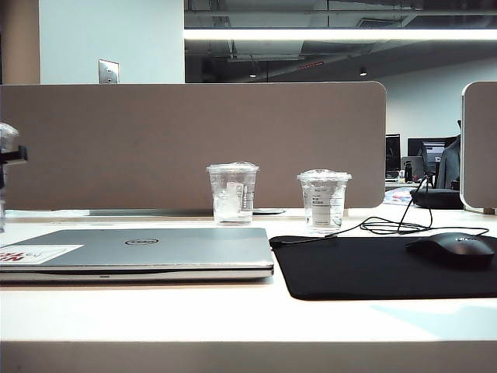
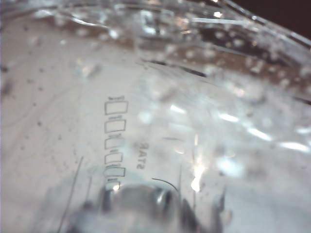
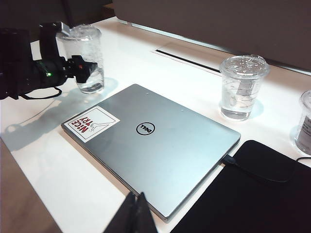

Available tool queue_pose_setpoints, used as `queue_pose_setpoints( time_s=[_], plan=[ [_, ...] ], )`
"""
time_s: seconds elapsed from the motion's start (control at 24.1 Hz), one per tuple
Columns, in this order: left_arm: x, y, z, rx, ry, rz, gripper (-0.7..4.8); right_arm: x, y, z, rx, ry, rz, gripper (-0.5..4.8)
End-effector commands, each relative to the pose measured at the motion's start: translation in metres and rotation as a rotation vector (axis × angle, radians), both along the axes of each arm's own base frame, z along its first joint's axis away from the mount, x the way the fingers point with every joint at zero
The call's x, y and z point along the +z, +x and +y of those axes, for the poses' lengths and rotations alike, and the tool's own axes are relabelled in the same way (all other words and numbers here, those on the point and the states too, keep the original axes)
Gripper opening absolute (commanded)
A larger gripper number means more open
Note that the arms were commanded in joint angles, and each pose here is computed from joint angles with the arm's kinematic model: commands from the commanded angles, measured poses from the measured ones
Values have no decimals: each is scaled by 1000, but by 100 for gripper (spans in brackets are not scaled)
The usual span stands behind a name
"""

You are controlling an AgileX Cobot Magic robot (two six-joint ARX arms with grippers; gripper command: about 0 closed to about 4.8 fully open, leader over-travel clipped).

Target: Pick up the coffee cup on the left and place it on the left side of the laptop.

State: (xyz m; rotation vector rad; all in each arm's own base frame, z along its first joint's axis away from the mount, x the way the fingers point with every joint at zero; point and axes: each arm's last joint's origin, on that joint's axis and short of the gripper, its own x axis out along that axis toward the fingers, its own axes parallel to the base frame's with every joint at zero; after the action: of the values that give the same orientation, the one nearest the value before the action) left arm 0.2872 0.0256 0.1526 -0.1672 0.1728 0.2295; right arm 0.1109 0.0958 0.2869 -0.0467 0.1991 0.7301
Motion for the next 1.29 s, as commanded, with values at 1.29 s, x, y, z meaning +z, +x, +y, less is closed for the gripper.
queue_pose_setpoints(
  time_s=[1.29],
  plan=[
    [4, -12, -4, -120, 140, 190, 412, 1, -1, 0, 2, 5, 0, -2]
  ],
)
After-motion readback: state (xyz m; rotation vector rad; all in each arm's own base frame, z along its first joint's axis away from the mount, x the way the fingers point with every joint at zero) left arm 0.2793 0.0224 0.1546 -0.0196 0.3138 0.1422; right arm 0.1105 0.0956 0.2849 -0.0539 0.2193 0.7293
